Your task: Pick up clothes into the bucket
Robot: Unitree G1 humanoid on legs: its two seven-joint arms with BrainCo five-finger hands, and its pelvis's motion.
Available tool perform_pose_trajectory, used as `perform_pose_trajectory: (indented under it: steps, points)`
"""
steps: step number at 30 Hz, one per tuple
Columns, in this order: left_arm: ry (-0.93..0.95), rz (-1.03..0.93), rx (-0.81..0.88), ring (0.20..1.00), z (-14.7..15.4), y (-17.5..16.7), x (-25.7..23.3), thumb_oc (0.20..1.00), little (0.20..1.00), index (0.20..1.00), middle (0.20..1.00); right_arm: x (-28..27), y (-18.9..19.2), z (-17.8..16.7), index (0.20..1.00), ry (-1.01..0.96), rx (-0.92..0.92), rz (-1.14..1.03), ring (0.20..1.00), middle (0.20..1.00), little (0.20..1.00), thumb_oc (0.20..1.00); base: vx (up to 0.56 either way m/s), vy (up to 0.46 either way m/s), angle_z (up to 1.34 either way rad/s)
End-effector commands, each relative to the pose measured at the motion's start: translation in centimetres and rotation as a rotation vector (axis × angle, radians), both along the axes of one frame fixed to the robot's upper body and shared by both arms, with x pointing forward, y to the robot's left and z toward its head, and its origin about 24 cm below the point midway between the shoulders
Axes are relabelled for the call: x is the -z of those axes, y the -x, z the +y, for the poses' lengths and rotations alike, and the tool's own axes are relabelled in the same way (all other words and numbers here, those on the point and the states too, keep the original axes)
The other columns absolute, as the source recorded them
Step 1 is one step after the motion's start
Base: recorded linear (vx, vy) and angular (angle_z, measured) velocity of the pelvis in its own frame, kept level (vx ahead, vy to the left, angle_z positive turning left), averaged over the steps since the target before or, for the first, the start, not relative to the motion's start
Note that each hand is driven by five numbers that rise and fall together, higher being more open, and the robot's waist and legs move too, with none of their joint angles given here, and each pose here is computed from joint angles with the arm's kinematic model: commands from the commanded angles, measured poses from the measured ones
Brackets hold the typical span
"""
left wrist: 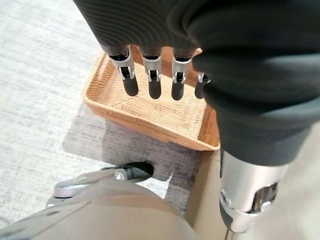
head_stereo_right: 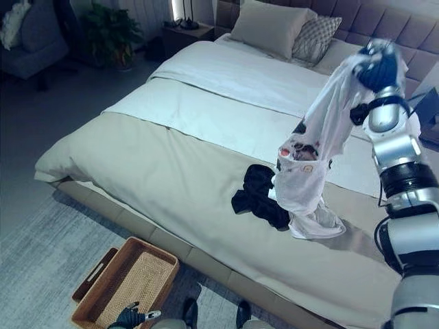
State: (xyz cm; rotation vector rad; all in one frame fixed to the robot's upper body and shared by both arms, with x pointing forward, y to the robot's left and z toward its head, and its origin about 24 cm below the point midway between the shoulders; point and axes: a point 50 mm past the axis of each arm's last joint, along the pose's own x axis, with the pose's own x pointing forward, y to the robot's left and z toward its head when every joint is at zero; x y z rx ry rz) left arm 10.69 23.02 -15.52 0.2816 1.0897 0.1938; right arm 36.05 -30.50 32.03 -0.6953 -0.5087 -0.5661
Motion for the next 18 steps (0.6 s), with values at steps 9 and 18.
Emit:
perform_pose_trajectory:
  steps: [9, 18]
  points:
    - [-0.037, -0.051, 0.079, 1.0, 0.3, -1.8, -0.7, 1.0, 1.0, 1.0, 1.0, -12.3, 5.2, 0.1, 0.2, -0.192, -0.101, -0.534, 0.2, 0.2, 0.2, 0.2, 0.04, -0.004, 0.0]
    - [0.065, -0.374, 0.117, 1.0, -1.4, -8.4, -4.6, 1.0, 1.0, 1.0, 1.0, -11.8, 4.0, 1.2, 0.2, -0.126, -0.148, -0.419, 0.2, 0.2, 0.2, 0.2, 0.01, -0.005, -0.02]
